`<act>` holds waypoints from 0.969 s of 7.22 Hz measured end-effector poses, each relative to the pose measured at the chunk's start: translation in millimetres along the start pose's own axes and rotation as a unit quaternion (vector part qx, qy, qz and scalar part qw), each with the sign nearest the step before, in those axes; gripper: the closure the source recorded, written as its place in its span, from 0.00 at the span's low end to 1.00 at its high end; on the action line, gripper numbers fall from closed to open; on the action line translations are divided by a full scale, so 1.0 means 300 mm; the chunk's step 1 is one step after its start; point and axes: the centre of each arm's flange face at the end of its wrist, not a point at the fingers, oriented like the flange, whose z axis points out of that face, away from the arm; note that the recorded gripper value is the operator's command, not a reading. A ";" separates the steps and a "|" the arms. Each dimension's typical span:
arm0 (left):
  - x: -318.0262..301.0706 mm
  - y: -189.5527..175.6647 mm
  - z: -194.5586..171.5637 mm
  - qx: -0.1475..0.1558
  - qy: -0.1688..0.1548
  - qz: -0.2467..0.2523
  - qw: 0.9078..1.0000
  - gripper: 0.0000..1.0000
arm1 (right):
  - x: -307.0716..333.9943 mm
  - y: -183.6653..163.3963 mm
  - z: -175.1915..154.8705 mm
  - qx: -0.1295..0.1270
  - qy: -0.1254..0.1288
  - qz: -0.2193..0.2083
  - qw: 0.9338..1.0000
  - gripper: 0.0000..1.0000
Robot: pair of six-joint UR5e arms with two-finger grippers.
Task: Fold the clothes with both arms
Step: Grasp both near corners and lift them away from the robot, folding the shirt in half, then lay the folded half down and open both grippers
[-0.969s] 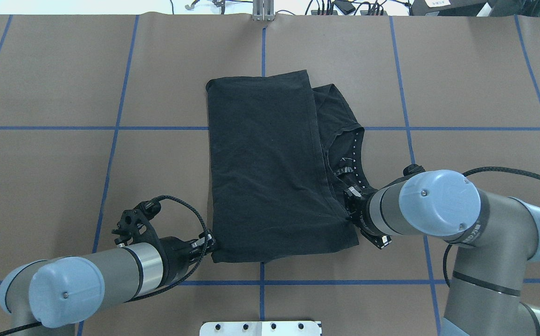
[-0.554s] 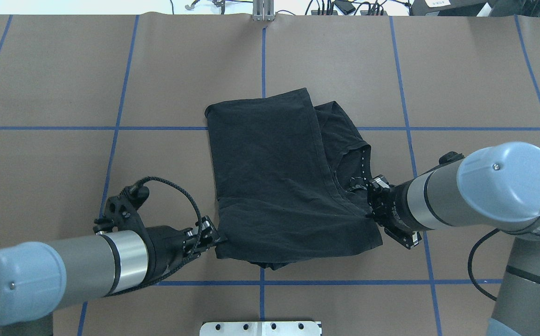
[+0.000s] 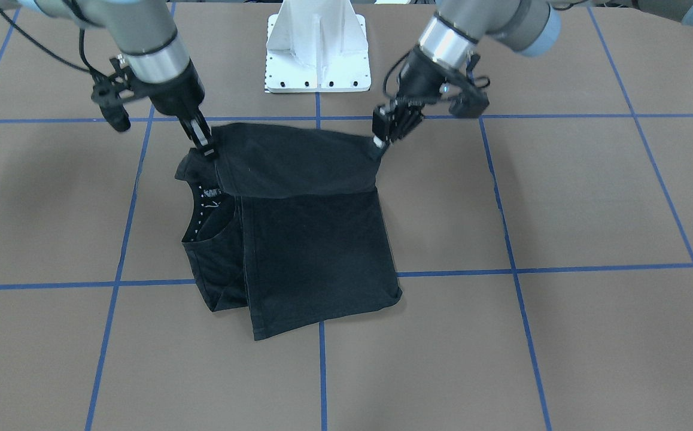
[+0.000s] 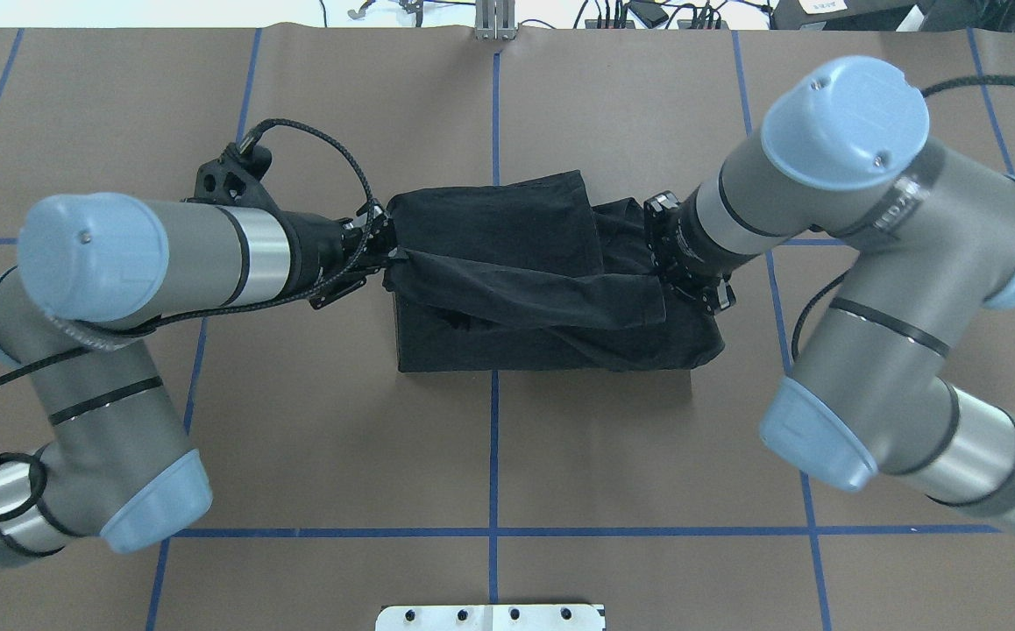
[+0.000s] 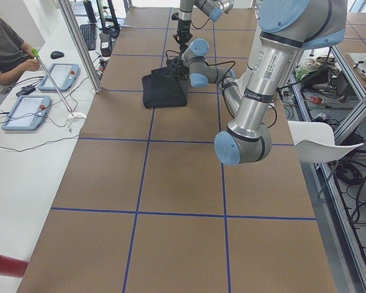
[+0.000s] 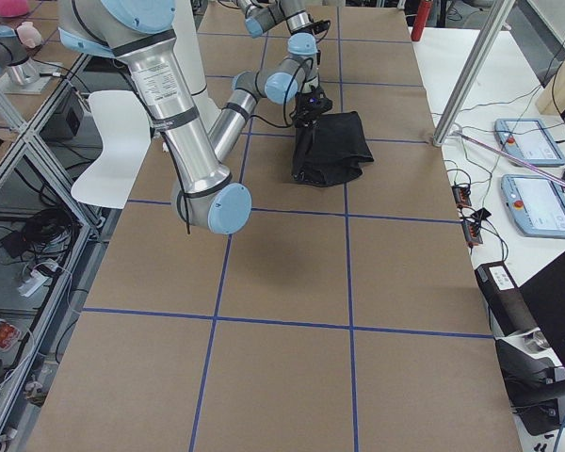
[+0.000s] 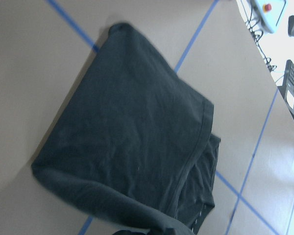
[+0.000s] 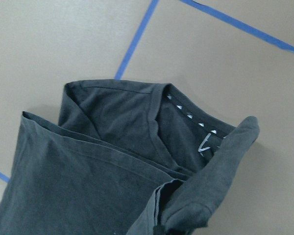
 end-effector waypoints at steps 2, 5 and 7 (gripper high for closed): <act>0.006 -0.171 0.129 0.034 -0.015 0.018 0.999 1.00 | -0.221 -0.033 0.101 0.016 0.023 -0.020 0.999 1.00; -0.017 -0.309 0.281 0.054 -0.017 0.027 0.998 0.01 | -0.403 -0.119 0.259 0.031 0.030 -0.042 0.998 0.01; -0.010 -0.440 0.404 0.072 -0.016 0.061 0.995 0.00 | -0.545 -0.187 0.365 0.037 0.018 -0.063 0.997 0.00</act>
